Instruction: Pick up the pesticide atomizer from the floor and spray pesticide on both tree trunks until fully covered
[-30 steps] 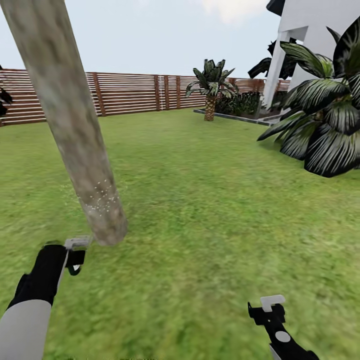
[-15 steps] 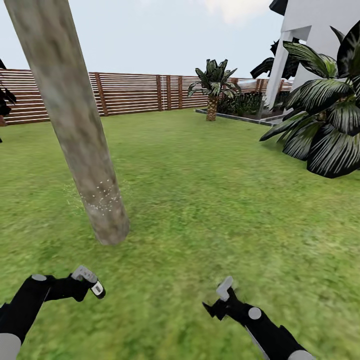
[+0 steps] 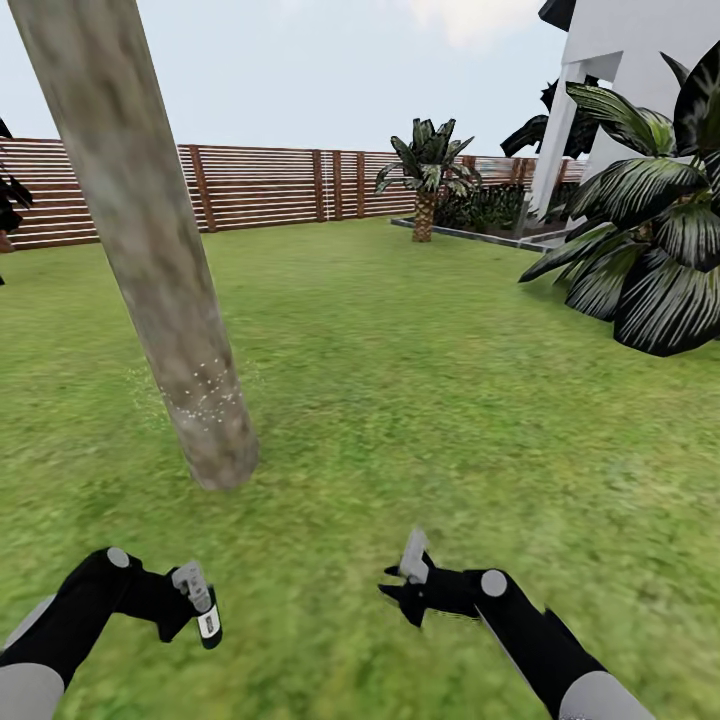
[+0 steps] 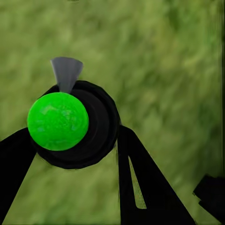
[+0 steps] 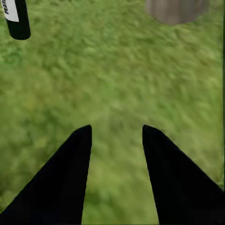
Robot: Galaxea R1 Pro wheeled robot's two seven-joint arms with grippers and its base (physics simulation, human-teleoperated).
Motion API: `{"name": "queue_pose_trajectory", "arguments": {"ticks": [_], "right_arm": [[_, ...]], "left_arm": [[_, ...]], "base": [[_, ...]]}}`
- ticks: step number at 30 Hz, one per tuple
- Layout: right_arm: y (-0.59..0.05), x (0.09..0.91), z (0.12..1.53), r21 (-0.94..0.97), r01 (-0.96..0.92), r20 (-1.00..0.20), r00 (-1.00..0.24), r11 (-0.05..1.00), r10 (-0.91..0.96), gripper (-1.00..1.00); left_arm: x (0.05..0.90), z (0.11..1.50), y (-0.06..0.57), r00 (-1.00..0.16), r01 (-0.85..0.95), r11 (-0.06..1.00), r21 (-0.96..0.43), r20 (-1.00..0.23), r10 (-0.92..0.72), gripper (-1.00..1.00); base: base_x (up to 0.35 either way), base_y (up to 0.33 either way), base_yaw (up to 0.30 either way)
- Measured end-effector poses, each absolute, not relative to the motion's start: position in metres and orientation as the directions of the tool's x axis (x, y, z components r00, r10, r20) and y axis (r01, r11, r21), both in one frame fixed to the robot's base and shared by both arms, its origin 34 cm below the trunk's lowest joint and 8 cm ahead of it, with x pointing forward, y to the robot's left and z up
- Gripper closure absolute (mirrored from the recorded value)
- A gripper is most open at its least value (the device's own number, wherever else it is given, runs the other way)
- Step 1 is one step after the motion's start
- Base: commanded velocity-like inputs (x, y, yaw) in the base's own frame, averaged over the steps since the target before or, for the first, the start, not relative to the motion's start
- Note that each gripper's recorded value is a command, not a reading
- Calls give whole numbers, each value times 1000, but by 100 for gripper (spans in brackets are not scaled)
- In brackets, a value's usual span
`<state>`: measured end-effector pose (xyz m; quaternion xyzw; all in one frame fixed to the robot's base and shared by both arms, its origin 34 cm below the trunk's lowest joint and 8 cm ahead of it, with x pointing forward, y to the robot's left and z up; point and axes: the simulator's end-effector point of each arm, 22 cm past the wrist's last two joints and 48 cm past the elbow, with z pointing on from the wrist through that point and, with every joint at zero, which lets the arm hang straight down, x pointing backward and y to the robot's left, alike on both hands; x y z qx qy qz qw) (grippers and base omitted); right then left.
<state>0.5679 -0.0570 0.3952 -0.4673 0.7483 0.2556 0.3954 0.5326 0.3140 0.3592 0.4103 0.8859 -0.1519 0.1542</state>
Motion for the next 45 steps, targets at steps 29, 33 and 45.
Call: {"name": "queue_pose_trajectory", "arguments": {"ticks": [29,33,45], "right_arm": [[12,542,444,27,-977,-842,-137,212,-521,100],[12,542,444,27,-977,-841,-137,212,-523,100],[9,541,440,20,-978,-832,-132,208,-539,100]], "left_arm": [[503,349,153,-362,932,302,-201,-471,805,100],[504,354,133,-346,938,283,-200,-495,797,100],[494,358,91,-249,966,174,-192,-503,827,100]], "base": [[0,0,0],[0,0,0],[0,0,0]]}}
